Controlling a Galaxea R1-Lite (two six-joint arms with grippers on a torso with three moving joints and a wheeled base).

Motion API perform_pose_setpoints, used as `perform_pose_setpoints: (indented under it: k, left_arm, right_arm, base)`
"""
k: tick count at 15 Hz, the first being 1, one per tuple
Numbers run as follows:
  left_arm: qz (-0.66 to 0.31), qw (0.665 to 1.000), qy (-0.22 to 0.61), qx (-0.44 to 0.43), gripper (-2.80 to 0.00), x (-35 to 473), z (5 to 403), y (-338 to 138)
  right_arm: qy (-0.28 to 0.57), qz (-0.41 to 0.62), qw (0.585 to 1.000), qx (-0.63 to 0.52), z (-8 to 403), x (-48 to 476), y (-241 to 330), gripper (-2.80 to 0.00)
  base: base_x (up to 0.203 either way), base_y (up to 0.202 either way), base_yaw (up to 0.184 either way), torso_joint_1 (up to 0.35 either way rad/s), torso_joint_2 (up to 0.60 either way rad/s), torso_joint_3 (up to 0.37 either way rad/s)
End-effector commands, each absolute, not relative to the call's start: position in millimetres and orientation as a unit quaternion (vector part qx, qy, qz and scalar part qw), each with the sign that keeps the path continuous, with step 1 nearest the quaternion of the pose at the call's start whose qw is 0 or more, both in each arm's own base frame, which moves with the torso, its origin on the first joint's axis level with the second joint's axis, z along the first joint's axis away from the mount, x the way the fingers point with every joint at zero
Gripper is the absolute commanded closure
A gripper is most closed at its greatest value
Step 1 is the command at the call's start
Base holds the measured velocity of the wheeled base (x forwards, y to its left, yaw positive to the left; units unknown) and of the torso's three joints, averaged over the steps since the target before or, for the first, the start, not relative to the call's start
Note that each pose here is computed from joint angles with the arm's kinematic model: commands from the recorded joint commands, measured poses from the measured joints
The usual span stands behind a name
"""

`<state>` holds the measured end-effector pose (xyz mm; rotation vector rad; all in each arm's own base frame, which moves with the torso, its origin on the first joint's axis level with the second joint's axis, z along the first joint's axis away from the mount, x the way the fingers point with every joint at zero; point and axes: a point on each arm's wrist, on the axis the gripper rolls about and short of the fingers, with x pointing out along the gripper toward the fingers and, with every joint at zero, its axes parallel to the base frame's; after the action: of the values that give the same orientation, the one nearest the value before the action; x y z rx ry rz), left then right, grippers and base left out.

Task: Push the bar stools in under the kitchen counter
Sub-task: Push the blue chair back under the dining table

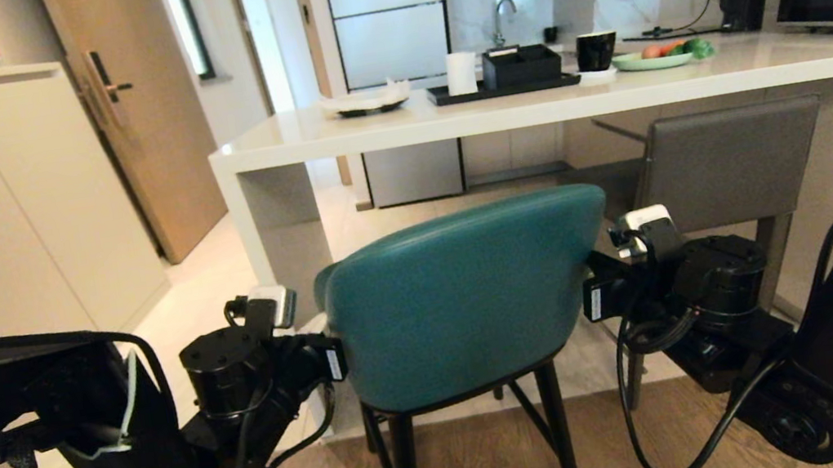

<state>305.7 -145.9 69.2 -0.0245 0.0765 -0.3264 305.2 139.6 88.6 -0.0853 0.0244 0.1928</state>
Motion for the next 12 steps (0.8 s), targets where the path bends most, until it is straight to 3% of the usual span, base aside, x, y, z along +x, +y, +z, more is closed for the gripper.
perform_pose_setpoints:
  k: [1, 7, 12]
  left_arm:
    - [-0.153, 0.988, 0.025, -0.016, 0.0, 317, 73, -150]
    - [-0.133, 0.991, 0.032, -0.004, 0.0, 329, 79, -141]
    - [-0.081, 0.995, 0.055, 0.004, 0.0, 293, 69, -118]
  right_arm:
    - [0.007, 0.089, 0.995, -0.04, 93, 302, 136, 0.0]
    - [0.007, 0.077, 0.996, -0.04, 90, 308, 119, 0.0]
    - [0.004, 0.029, 0.999, -0.026, 99, 318, 34, 0.0]
  base:
    - [0.0, 0.0, 0.0, 0.0, 0.0, 0.0]
    - [0.0, 0.0, 0.0, 0.0, 0.0, 0.0]
    - [0.0, 0.0, 0.0, 0.0, 0.0, 0.0]
